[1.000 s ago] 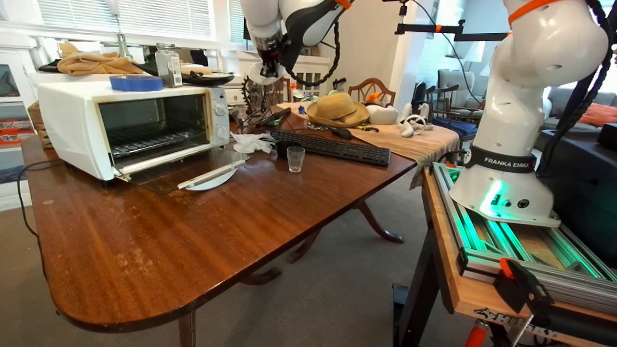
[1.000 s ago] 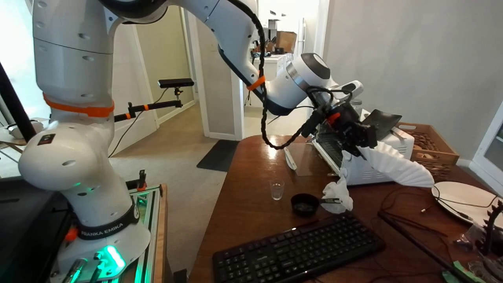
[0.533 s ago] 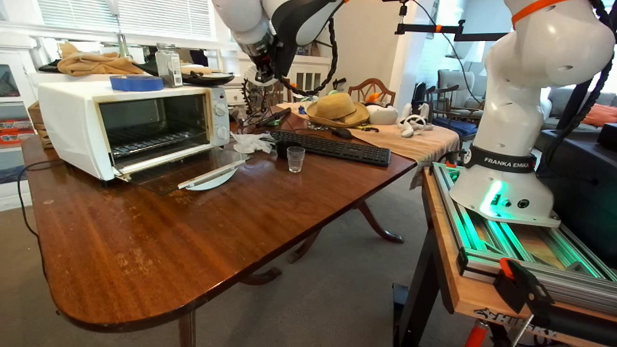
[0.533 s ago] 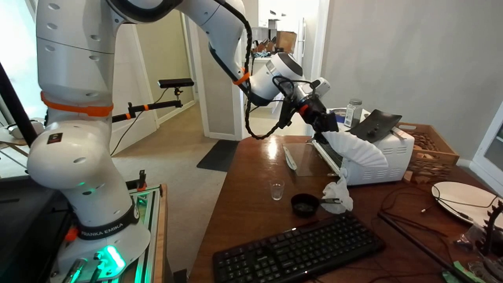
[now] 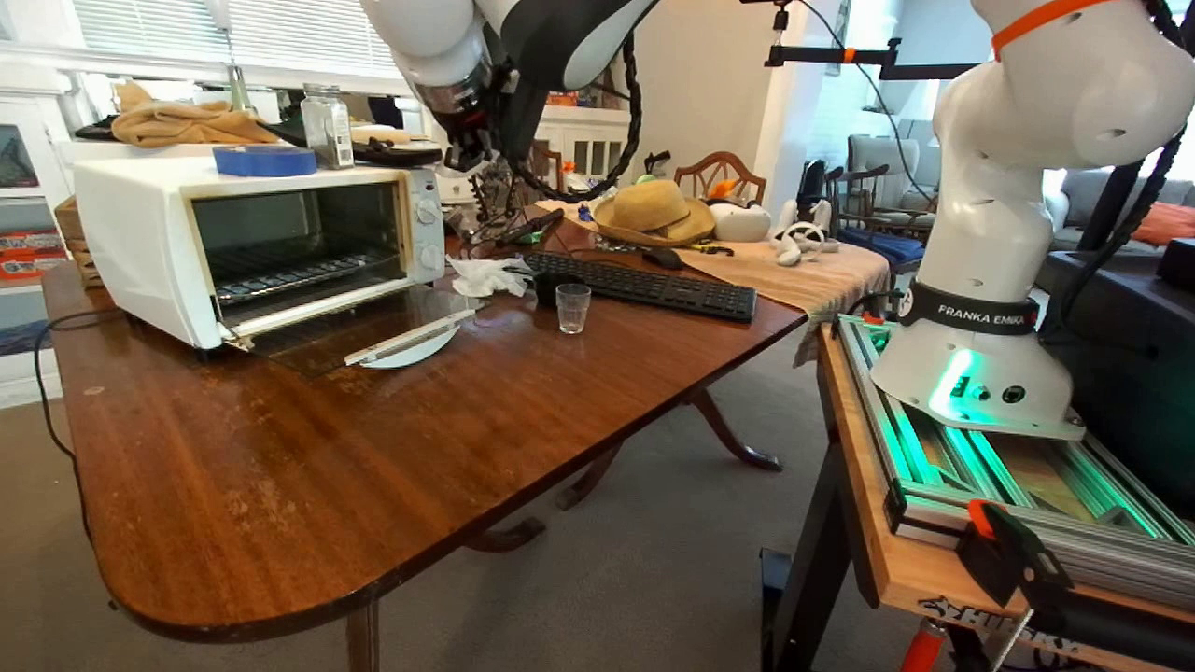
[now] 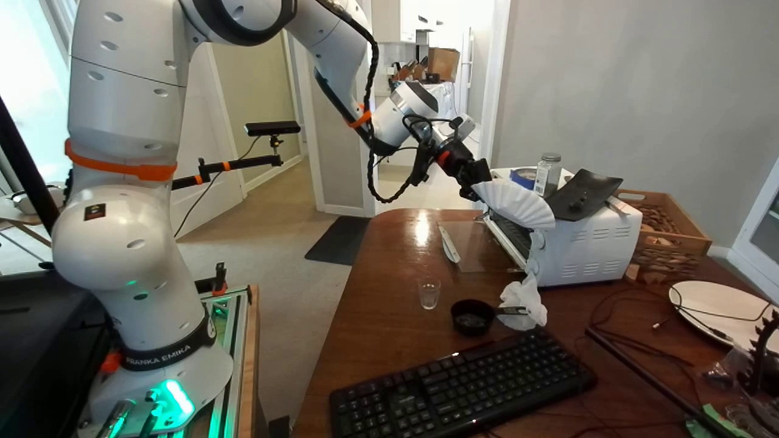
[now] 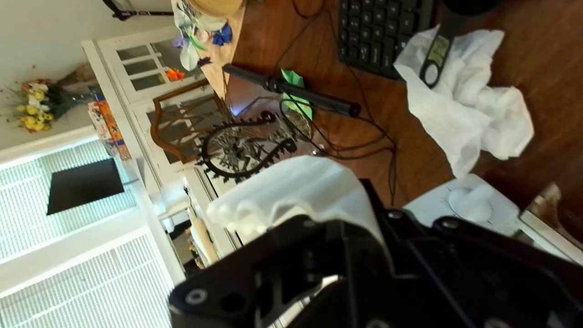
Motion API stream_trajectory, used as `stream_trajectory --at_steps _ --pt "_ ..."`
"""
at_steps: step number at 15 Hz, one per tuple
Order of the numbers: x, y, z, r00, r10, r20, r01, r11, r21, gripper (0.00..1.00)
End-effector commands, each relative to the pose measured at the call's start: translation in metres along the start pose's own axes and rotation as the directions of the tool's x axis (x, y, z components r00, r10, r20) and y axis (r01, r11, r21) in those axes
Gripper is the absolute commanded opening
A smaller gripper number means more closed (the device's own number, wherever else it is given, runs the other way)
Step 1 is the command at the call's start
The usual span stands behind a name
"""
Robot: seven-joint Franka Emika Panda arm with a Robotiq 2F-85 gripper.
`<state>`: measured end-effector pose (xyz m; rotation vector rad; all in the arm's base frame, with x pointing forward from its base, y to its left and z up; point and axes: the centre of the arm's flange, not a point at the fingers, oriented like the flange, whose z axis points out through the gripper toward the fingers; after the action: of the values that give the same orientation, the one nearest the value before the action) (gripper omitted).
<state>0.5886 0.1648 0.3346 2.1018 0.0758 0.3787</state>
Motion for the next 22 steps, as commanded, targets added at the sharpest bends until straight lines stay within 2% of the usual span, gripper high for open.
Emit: stream_trajectory --at_steps 1,2,3,9,16,22 --pt "0.018 -0.019 -0.008 0.994 -0.05 -0.096 0.054 0.998 0.041 0.0" --pt "0.02 -0.018 -0.008 0.992 -0.056 -0.117 0.062 0.997 0.046 0.0" --pt "0.01 -0.014 -0.011 0.997 -0.031 -0.07 0.033 0.999 0.039 0.0" --pt "0.011 -0.014 -0.011 0.997 -0.032 -0.073 0.035 0.999 0.04 0.0" --pt "0.023 -0.063 -0.051 0.996 -0.018 -0.088 0.02 1.0 0.02 0.0" --pt "0.027 -0.107 -0.084 0.993 0.021 -0.118 -0.014 0.998 0.055 0.0"
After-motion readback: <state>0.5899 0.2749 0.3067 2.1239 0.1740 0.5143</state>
